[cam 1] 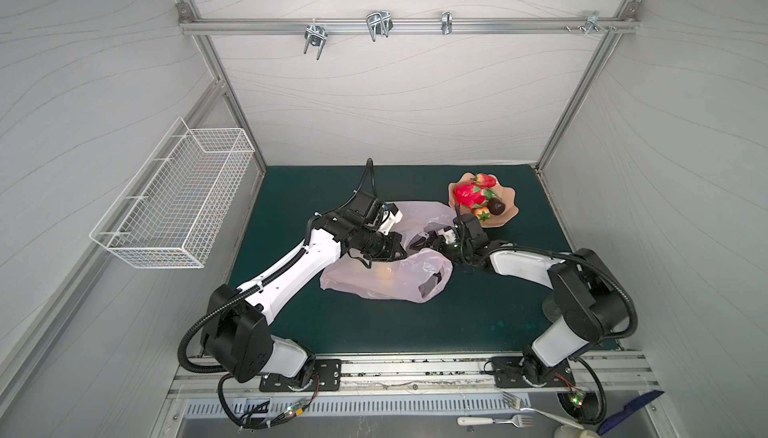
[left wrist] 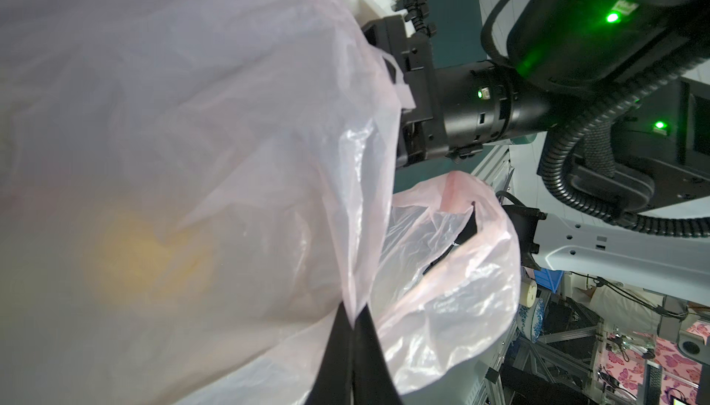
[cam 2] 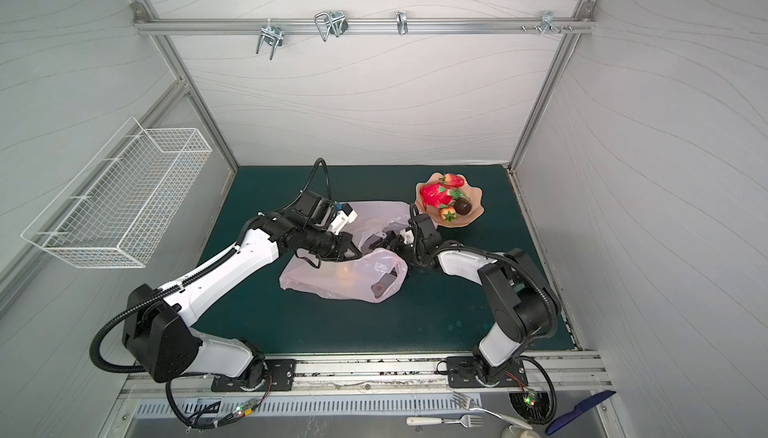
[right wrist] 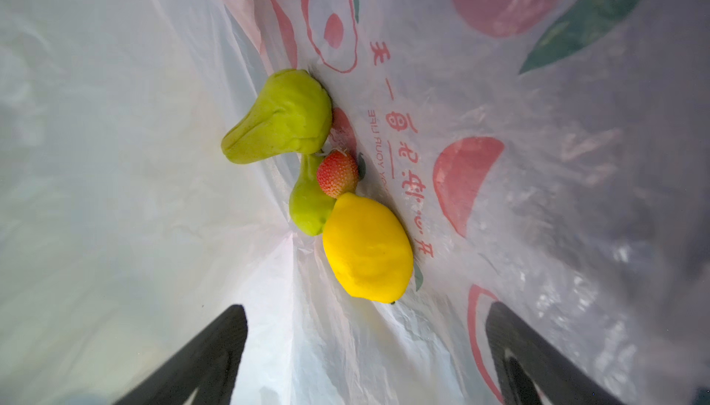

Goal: Place the fruits into the plastic bag
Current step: 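Withdraw the right gripper from the bag back toward the bowl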

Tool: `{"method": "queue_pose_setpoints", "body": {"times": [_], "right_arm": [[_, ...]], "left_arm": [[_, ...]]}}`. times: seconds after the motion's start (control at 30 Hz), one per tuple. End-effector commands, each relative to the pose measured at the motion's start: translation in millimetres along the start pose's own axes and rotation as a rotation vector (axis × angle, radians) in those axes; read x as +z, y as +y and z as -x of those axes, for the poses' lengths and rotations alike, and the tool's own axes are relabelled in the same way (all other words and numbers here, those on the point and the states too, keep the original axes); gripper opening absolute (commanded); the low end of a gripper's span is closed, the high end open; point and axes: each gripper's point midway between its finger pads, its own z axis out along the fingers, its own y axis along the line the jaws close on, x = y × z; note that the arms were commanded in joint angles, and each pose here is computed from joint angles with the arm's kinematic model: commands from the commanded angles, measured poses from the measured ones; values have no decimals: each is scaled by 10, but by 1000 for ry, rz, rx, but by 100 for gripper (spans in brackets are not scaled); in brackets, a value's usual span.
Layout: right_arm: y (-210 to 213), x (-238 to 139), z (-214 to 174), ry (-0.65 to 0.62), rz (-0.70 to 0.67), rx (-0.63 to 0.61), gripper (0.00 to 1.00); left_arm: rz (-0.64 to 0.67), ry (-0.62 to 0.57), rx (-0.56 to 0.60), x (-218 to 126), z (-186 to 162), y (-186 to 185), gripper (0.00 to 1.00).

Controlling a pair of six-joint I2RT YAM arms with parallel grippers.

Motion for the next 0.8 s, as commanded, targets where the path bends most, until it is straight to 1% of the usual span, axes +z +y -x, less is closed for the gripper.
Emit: {"method": "queue_pose_setpoints", "body": {"times": [0.0,0.23,0.43,0.77], "right_arm": [[-27,-190,4,-35,-20,-9,99],[-96,-560,22,-91,-41,-12,99],[-226,-840,48,-131,-43,19,99],[-344,-1324,146,-218,-41,36,99]], "left_arm": [[-14,-32,43,-35,55,-61,0],[-18,-31,42,-18,54,-53,0],[-23,-28,39,5,47,-45,0],[-24,-24,39,20,42,-42,0]]}}
